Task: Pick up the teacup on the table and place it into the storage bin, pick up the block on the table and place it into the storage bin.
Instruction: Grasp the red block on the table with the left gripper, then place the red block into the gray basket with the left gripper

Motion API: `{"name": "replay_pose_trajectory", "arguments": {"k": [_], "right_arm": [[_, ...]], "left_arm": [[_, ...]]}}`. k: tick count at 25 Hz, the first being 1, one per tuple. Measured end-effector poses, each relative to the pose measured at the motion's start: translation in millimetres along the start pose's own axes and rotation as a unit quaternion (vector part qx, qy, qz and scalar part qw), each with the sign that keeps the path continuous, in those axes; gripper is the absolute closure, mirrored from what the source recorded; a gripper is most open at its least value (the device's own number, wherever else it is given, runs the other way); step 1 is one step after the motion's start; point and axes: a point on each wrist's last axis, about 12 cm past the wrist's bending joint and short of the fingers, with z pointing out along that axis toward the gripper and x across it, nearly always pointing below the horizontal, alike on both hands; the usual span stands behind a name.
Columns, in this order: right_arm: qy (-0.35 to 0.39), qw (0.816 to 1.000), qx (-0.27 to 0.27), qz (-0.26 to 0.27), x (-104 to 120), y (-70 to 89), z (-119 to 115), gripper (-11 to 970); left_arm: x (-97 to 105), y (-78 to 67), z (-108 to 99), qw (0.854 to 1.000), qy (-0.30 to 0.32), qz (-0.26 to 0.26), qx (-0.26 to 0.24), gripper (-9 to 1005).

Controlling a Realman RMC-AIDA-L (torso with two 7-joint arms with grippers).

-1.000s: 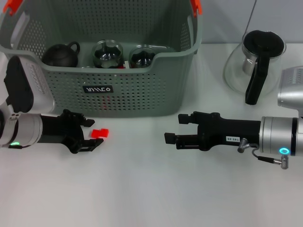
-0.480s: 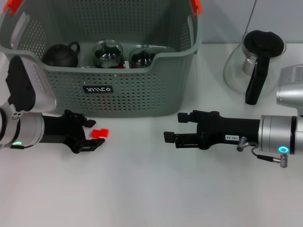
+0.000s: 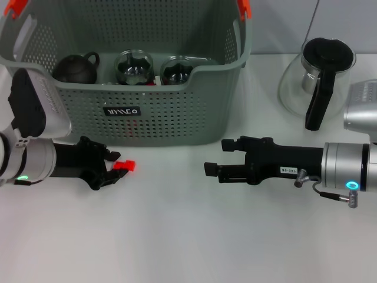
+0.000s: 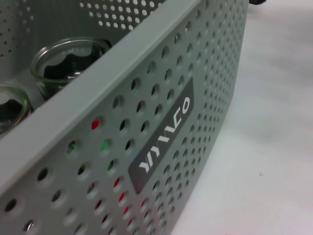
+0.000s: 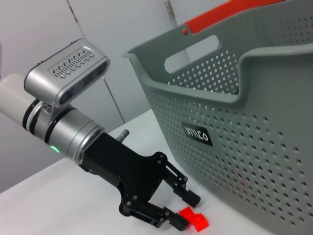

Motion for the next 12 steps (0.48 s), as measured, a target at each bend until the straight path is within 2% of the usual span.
{"name": "replay_pose_trajectory", "arguments": {"k": [1,6,12], "right_arm": [[-0.001,1.0,0.0,0.0,-0.2,-0.1,0.0,44],[-0.003,1.0,0.002,0.0,-0.4,-0.4,-0.1,44],[-0.004,1.0,0.002,-0.002,-0.9,-0.5,-0.1,45]], "left_arm": [[0.1,-0.1,0.1,1.0,0.0,-0.001,0.0,487],[-1.5,-0.8,-1.5,1.0,-0.003,-0.002,0.008,689],[-5.3,-2.1,-8.8,0.999,-0.018,-0.015,0.039,730]]}}
